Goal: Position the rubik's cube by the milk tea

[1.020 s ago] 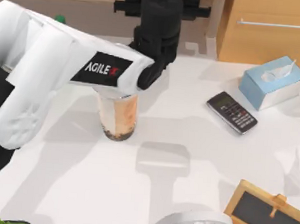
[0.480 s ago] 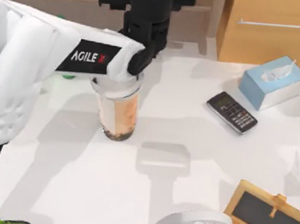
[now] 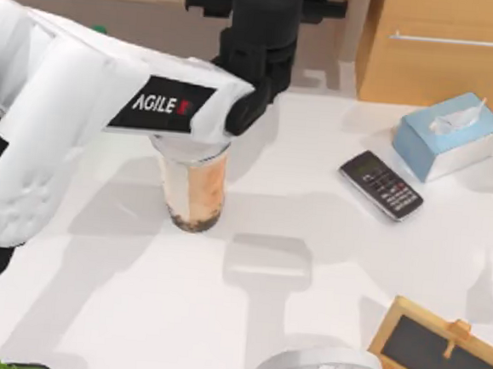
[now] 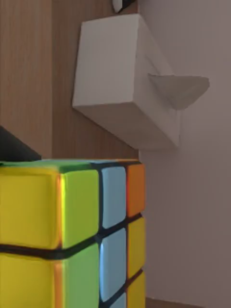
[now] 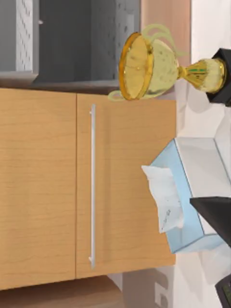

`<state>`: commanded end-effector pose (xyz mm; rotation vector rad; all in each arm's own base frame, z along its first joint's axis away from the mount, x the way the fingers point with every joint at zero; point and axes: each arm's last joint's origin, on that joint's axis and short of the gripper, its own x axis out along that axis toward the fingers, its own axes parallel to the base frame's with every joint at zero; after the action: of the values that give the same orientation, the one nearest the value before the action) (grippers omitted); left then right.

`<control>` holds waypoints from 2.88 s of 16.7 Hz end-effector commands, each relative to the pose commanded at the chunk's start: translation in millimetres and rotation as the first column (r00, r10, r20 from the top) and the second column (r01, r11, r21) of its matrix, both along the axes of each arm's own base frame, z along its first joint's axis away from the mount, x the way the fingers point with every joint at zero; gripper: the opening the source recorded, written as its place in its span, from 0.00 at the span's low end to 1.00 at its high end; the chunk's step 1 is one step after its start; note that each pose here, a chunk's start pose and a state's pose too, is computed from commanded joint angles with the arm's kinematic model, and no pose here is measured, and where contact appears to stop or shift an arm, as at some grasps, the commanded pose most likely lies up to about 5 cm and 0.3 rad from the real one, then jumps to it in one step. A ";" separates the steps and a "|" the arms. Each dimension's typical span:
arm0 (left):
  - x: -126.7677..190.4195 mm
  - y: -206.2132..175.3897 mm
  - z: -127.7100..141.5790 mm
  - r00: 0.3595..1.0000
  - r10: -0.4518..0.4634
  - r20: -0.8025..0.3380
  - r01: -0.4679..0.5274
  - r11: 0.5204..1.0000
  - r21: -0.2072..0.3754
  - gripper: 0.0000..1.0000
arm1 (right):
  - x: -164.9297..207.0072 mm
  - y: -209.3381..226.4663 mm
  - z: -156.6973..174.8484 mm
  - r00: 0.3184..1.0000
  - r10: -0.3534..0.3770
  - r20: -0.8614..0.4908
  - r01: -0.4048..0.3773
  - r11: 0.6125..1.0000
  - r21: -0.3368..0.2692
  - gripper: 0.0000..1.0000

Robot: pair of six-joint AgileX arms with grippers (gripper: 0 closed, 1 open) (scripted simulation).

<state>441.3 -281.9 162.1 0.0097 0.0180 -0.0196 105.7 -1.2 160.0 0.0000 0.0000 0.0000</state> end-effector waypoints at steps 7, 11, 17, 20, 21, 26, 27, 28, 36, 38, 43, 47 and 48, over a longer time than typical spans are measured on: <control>1.4 1.6 -1.2 1.000 -0.001 0.021 0.001 1.000 -0.009 0.00 | 0.0 0.0 0.0 1.000 0.000 0.000 0.000 1.000 0.000 1.00; 6.3 11.2 18.3 1.000 0.016 -0.004 -0.016 0.998 -0.068 0.00 | 0.0 0.0 0.0 1.000 0.000 0.000 0.000 1.000 0.000 1.00; 1.7 25.1 54.6 0.980 -0.010 -0.198 -0.027 0.982 -0.185 0.00 | 0.0 0.0 0.0 1.000 0.000 0.000 0.000 1.000 0.000 1.00; -13.7 33.9 82.6 0.940 -0.065 -0.334 -0.008 0.978 -0.210 0.00 | 0.0 0.0 0.0 1.000 0.000 0.000 0.000 1.000 0.000 1.00; -19.3 40.1 90.5 0.917 -0.079 -0.390 -0.003 0.979 -0.204 0.00 | 0.0 0.0 0.0 1.000 0.000 0.000 0.000 1.000 0.000 1.00; -49.7 104.0 107.5 0.673 -0.066 -0.737 0.008 0.997 -0.082 0.00 | 0.0 0.0 0.0 1.000 0.000 0.000 0.000 1.000 0.000 1.00; -54.0 122.1 105.4 0.602 -0.050 -0.797 0.006 0.998 -0.058 0.00 | 0.0 0.0 0.0 1.000 0.000 0.000 0.000 1.000 0.000 1.00; -56.7 140.7 101.2 0.528 -0.032 -0.848 0.001 0.999 -0.037 0.00 | 0.0 0.0 0.0 1.000 0.000 0.000 0.000 1.000 0.000 1.00; -61.3 216.8 22.2 0.016 0.014 -1.000 0.012 1.000 0.014 0.00 | 0.0 0.0 0.0 1.000 0.000 0.000 0.000 1.000 0.000 1.00; -61.3 216.8 22.2 0.016 0.014 -1.000 0.012 1.000 0.014 0.00 | 0.0 0.0 0.0 1.000 0.000 0.000 0.000 1.000 0.000 1.00; -61.4 216.6 23.3 0.021 0.017 -1.000 0.014 1.000 0.017 0.00 | 0.0 0.0 0.0 1.000 0.000 0.000 0.000 1.000 0.000 1.00; -61.5 221.2 25.1 0.026 0.019 -0.999 0.004 1.000 0.019 0.00 | 0.0 0.0 0.0 1.000 0.000 0.000 0.000 1.000 0.000 1.00; -61.3 222.6 26.1 0.030 0.019 -0.999 0.001 1.000 0.019 0.00 | 0.0 0.0 0.0 1.000 0.000 0.000 0.000 1.000 0.000 1.00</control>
<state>380.0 -59.3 188.2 0.0084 1.5588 -0.0085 105.7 -1.2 160.0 0.0000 0.0000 0.0000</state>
